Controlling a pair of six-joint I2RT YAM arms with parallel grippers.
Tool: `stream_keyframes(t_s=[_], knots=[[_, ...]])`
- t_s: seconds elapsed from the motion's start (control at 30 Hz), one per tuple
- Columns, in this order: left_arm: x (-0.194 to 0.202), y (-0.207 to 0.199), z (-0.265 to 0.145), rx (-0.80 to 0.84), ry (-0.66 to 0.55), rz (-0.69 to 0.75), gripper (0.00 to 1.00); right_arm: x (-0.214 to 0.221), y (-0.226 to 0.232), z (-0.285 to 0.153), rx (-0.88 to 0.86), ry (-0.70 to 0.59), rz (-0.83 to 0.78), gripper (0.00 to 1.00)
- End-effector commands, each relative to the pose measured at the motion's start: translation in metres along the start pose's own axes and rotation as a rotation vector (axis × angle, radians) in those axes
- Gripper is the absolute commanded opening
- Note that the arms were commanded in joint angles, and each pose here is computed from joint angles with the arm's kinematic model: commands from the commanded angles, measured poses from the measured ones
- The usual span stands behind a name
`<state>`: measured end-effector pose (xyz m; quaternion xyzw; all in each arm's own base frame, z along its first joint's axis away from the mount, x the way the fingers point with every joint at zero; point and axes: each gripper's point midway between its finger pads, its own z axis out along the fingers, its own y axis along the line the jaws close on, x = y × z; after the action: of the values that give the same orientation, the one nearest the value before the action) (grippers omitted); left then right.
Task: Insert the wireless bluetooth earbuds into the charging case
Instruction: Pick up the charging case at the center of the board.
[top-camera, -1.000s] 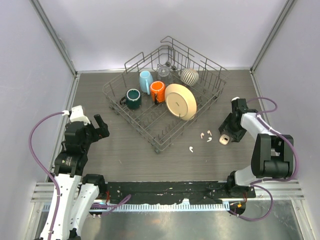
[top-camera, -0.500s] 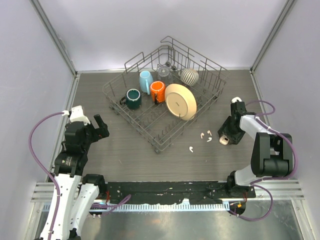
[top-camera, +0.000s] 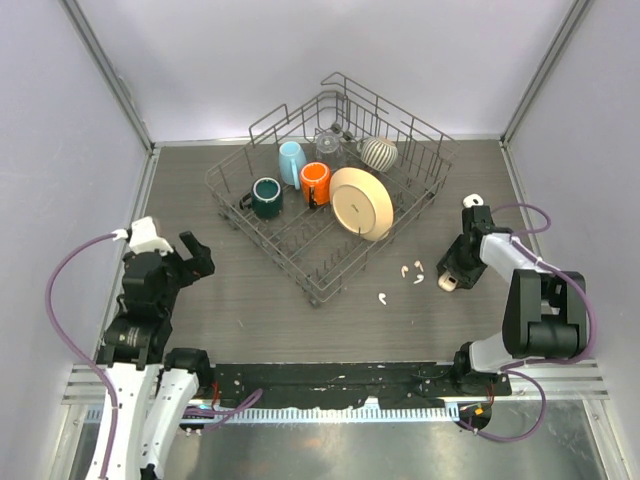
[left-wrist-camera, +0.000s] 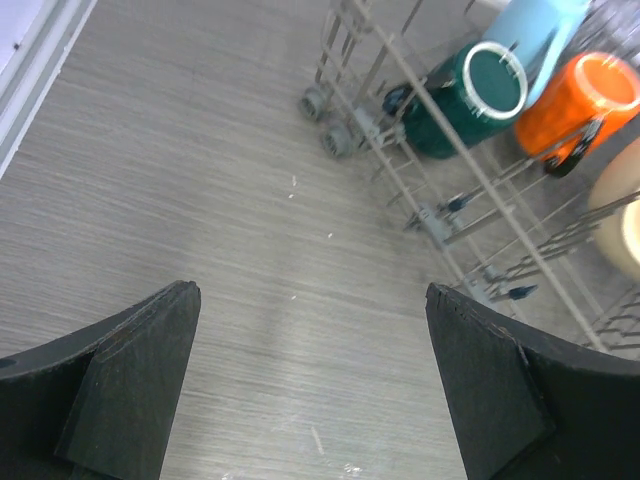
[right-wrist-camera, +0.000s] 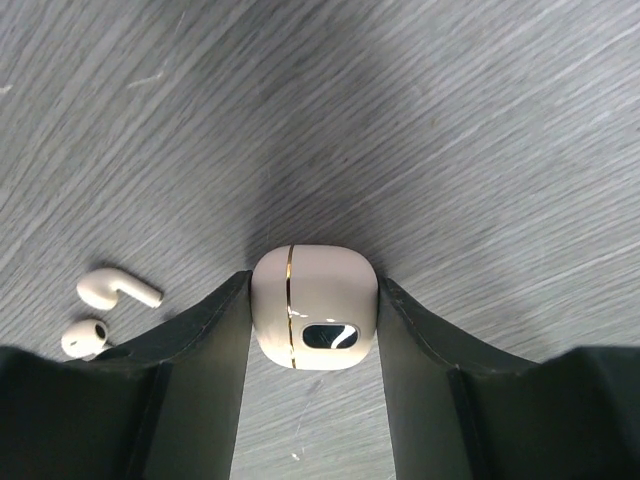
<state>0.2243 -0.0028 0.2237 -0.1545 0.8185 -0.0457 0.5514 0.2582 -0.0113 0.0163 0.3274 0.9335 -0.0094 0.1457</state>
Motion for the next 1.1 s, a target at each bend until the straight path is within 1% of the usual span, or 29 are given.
stream_keyframes(t_s=[0.0, 0.03, 0.1, 0.13, 0.17, 0.2, 0.23, 0.27, 0.3, 0.37, 0.4, 0.43, 0.5, 0.53, 0.57, 0.63, 0.73, 0.77, 0.9, 0.93, 1.0, 1.03, 1.07], knots=[[-0.044, -0.014, -0.036, 0.083, -0.172, -0.096, 1.0, 0.001, 0.016, -0.023, -0.106, -0.025, 0.073, 0.01], [-0.055, -0.019, -0.052, 0.131, -0.229, -0.107, 1.0, -0.003, 0.019, -0.034, -0.138, -0.058, 0.092, 0.01], [-0.069, -0.036, -0.074, 0.251, -0.307, -0.128, 1.0, -0.004, 0.021, -0.048, -0.161, -0.075, 0.145, 0.01], [-0.077, -0.041, -0.09, 0.302, -0.363, -0.149, 1.0, 0.001, 0.027, -0.056, -0.205, -0.055, 0.159, 0.01], [-0.084, -0.051, -0.099, 0.363, -0.394, -0.181, 1.0, -0.001, 0.032, -0.07, -0.255, -0.078, 0.176, 0.01], [-0.085, -0.058, -0.104, 0.41, -0.396, -0.192, 1.0, -0.002, 0.034, -0.078, -0.276, -0.088, 0.207, 0.01], [-0.085, -0.063, -0.106, 0.44, -0.391, -0.204, 1.0, -0.003, 0.034, -0.085, -0.291, -0.101, 0.229, 0.01], [-0.083, -0.069, -0.104, 0.464, -0.363, -0.208, 1.0, -0.004, 0.034, -0.102, -0.323, -0.137, 0.243, 0.01], [-0.077, -0.082, -0.105, 0.533, -0.309, -0.212, 1.0, -0.003, 0.035, -0.11, -0.342, -0.143, 0.263, 0.01], [-0.068, -0.099, -0.094, 0.597, -0.213, -0.215, 1.0, -0.001, 0.038, -0.129, -0.398, -0.153, 0.317, 0.01], [-0.063, -0.107, -0.094, 0.64, -0.169, -0.227, 1.0, 0.0, 0.042, -0.146, -0.461, -0.168, 0.334, 0.01], [-0.061, -0.111, -0.091, 0.656, -0.146, -0.234, 1.0, 0.004, 0.044, -0.155, -0.49, -0.153, 0.375, 0.01], [-0.067, -0.119, -0.088, 0.691, -0.154, -0.241, 1.0, 0.005, 0.05, -0.182, -0.591, -0.178, 0.411, 0.01], [-0.07, -0.122, -0.088, 0.704, -0.156, -0.251, 1.0, 0.008, 0.055, -0.193, -0.641, -0.155, 0.45, 0.01], [-0.076, -0.126, -0.089, 0.725, -0.173, -0.253, 1.0, 0.007, 0.058, -0.205, -0.679, -0.162, 0.469, 0.01], [-0.076, -0.133, -0.083, 0.747, -0.138, -0.266, 1.0, 0.009, 0.063, -0.227, -0.761, -0.161, 0.498, 0.01], [-0.083, -0.141, -0.075, 0.773, -0.134, -0.281, 1.0, 0.003, 0.072, -0.26, -0.875, -0.167, 0.55, 0.01], [-0.089, -0.143, -0.074, 0.781, -0.151, -0.285, 1.0, -0.001, 0.074, -0.272, -0.907, -0.167, 0.58, 0.01], [-0.101, -0.155, -0.07, 0.796, -0.141, -0.272, 1.0, -0.015, 0.084, -0.301, -0.991, -0.176, 0.61, 0.01], [-0.096, -0.164, -0.065, 0.81, -0.101, -0.267, 1.0, -0.019, 0.087, -0.308, -1.016, -0.181, 0.611, 0.01], [-0.099, -0.17, -0.06, 0.782, -0.116, -0.255, 1.0, -0.026, 0.093, -0.32, -1.045, -0.184, 0.618, 0.01], [-0.086, -0.188, -0.062, 0.823, -0.068, -0.229, 1.0, -0.031, 0.095, -0.328, -1.065, -0.197, 0.613, 0.01], [-0.085, -0.191, -0.055, 0.781, -0.077, -0.219, 1.0, -0.033, 0.099, -0.328, -1.067, -0.189, 0.613, 0.01]])
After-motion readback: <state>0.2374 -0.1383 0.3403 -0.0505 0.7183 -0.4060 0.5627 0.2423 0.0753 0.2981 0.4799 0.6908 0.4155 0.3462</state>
